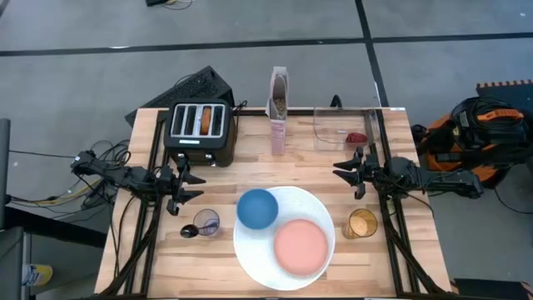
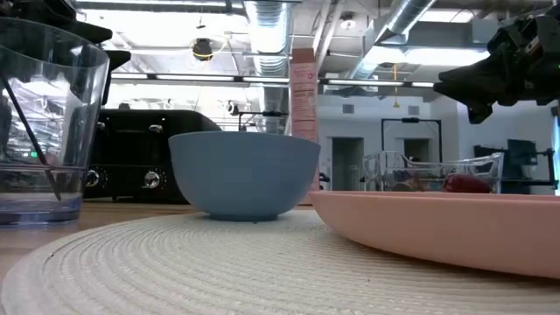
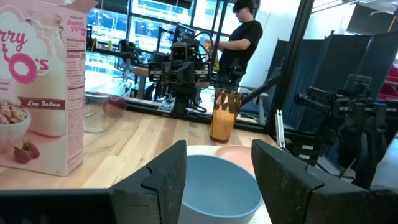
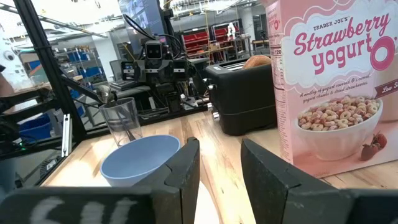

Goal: Arrange a breakfast setting

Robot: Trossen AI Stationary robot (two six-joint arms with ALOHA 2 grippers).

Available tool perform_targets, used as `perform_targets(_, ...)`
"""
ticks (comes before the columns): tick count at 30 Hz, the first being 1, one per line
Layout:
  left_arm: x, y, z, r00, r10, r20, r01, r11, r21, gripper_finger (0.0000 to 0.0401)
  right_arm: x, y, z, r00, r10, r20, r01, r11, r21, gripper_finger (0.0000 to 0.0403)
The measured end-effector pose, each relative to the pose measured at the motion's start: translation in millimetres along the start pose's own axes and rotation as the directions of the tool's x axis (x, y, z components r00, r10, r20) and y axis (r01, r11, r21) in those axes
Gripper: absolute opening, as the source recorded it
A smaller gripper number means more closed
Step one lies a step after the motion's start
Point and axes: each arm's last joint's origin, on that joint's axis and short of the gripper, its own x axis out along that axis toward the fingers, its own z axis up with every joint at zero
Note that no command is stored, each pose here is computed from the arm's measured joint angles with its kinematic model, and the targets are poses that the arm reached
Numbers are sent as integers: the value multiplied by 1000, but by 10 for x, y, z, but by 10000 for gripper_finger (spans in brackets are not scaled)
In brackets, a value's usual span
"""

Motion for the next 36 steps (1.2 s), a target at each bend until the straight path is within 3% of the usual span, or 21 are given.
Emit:
perform_targets(20,0,0,0,1000,1,0,-1,1000,17,169,0,0,0,1000,0,0,0,1000,0,139)
perform_targets(24,1,19,6,998,68,14,-68,997,39,169,0,0,0,1000,0,0,0,1000,0,139)
perform_targets(27,-1,38,13,990,136,30,-134,989,-58,169,0,0,0,1000,0,0,0,1000,0,139)
perform_targets(30,-6,61,23,975,219,41,-214,972,-102,169,0,0,-1,1000,0,-1,0,1000,0,139)
perform_targets(36,-4,79,177,917,393,76,-386,918,-85,195,0,0,-1,1000,0,0,0,1000,0,139)
